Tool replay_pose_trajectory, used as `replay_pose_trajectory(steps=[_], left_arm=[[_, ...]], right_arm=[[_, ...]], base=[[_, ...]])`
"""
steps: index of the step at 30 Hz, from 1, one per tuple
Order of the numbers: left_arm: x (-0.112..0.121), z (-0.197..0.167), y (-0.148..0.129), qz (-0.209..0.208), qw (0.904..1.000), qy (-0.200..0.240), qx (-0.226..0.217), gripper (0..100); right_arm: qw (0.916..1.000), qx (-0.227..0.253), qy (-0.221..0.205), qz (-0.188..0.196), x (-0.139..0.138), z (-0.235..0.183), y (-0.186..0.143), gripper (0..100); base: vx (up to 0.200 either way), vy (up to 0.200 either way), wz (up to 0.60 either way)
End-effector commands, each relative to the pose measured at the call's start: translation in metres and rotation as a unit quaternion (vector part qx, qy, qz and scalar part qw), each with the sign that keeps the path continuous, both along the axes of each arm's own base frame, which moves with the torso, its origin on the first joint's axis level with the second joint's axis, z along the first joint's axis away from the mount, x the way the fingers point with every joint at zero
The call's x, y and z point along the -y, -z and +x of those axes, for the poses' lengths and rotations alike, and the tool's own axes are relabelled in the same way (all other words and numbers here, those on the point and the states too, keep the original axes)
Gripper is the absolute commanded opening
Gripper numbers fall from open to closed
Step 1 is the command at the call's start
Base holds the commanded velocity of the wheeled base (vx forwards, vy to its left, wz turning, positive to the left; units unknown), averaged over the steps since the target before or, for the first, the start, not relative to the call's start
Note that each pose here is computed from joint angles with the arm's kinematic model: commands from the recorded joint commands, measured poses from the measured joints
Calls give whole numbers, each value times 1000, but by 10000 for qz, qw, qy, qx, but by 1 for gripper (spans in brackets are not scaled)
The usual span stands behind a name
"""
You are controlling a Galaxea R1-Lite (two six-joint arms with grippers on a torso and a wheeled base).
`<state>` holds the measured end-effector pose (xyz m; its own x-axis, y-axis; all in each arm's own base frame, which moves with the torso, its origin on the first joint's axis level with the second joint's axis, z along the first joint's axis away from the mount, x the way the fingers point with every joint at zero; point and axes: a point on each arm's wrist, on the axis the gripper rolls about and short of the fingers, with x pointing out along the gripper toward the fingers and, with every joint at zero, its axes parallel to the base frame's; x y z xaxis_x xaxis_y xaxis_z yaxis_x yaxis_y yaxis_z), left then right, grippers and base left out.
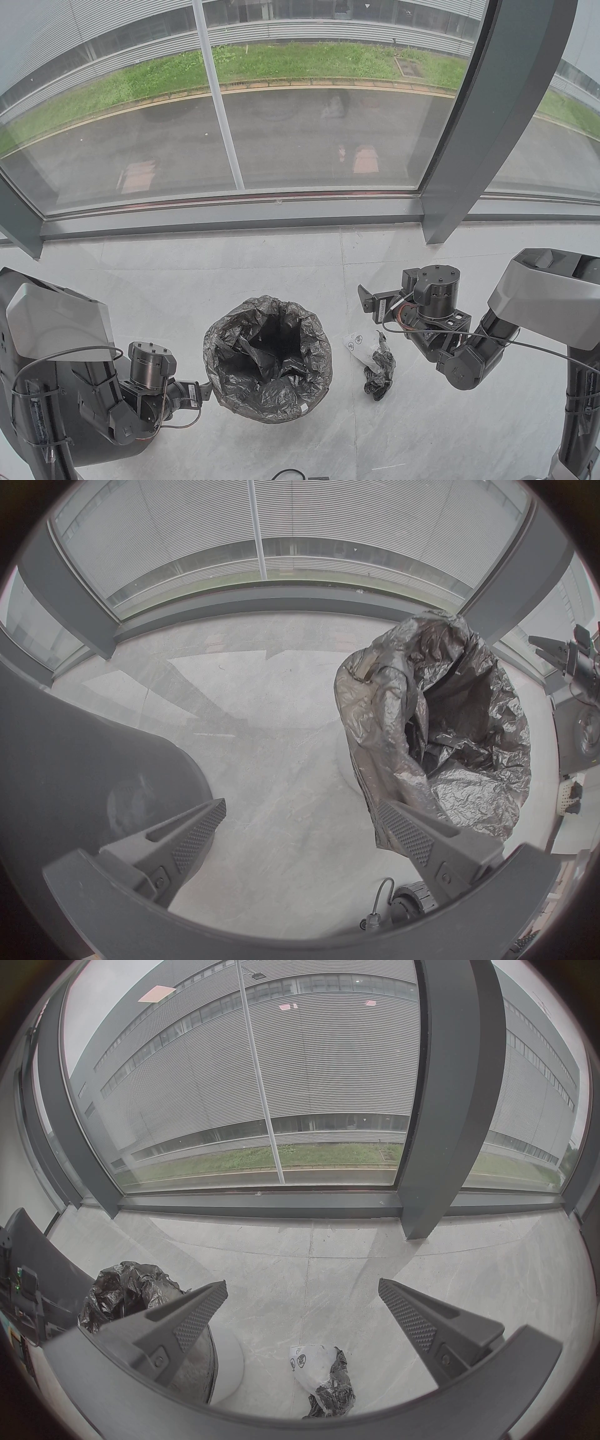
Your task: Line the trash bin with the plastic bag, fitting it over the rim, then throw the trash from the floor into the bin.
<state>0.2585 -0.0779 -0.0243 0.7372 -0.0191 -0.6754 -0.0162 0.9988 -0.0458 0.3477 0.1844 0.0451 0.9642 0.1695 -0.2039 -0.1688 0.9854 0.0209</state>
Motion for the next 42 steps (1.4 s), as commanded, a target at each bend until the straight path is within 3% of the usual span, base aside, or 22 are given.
replay_pose_trajectory(steps=[1,16,25,28,32,35,42], left_arm=[[0,2,17,80,9997,-2,-221,100],[9,26,34,55,9999,37,-158,100],[7,19,9,-162,9997,55,156,100],[6,11,-37,-554,9951,335,741,100],[7,7,-90,-816,9829,479,1583,100],[9,0,-126,-964,9725,580,2037,100],[0,-29,-174,-1417,9462,1013,2727,100]], right_arm=[[10000,-39,-6,-17,0,0,4,100],[9999,-118,-7,-69,-2,2,13,100],[10000,-58,22,-40,1,4,13,100],[9999,-77,134,-65,10,8,9,100],[9979,-242,60,-606,13,8,0,100],[9968,-254,40,-759,11,11,-13,100],[9954,-433,-51,-853,-3,15,-32,100]], base=[[0,0,0],[0,0,0],[0,0,0],[0,0,0],[0,0,0],[0,0,0],[0,0,0]])
